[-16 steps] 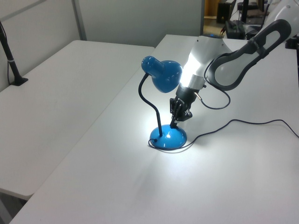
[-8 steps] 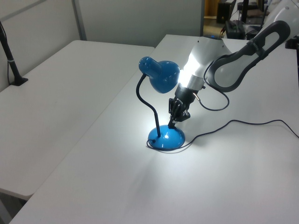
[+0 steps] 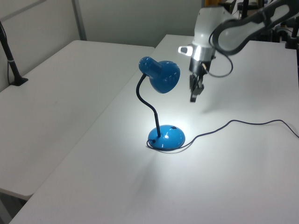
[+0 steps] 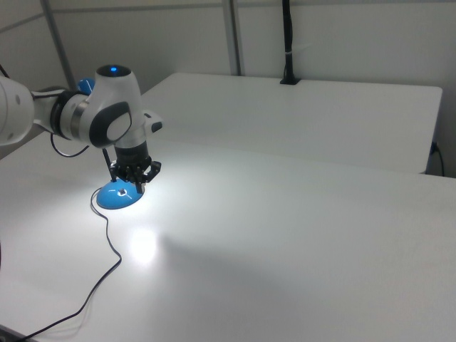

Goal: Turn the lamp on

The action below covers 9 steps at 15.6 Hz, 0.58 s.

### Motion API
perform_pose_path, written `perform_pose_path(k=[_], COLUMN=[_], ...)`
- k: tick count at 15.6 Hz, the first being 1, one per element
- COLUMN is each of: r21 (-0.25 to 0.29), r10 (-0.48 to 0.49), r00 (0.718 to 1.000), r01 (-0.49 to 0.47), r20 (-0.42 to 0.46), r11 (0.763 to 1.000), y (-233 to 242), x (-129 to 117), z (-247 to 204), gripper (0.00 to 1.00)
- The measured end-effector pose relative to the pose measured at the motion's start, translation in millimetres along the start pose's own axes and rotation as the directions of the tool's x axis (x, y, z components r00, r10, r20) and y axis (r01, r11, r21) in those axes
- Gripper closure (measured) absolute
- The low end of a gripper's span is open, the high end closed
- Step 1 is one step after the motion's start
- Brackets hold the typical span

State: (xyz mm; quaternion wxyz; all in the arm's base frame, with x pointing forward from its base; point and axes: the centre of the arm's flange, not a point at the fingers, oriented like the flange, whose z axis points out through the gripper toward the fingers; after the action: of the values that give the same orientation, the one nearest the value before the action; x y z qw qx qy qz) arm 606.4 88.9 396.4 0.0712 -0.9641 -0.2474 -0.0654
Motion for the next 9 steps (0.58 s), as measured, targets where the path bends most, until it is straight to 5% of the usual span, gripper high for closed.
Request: perform_pose_path(k=[5, 9], r21=[-0.173, -0.224], r10=[0.225, 0.376], r00=[0.961, 0.911], r01=[-0.196, -0.336], r20=[0.163, 0.169], r11=[0.965, 0.915], y=[40, 50], x=[-38, -38], z=[-62, -128], gripper=[0.99, 0.98])
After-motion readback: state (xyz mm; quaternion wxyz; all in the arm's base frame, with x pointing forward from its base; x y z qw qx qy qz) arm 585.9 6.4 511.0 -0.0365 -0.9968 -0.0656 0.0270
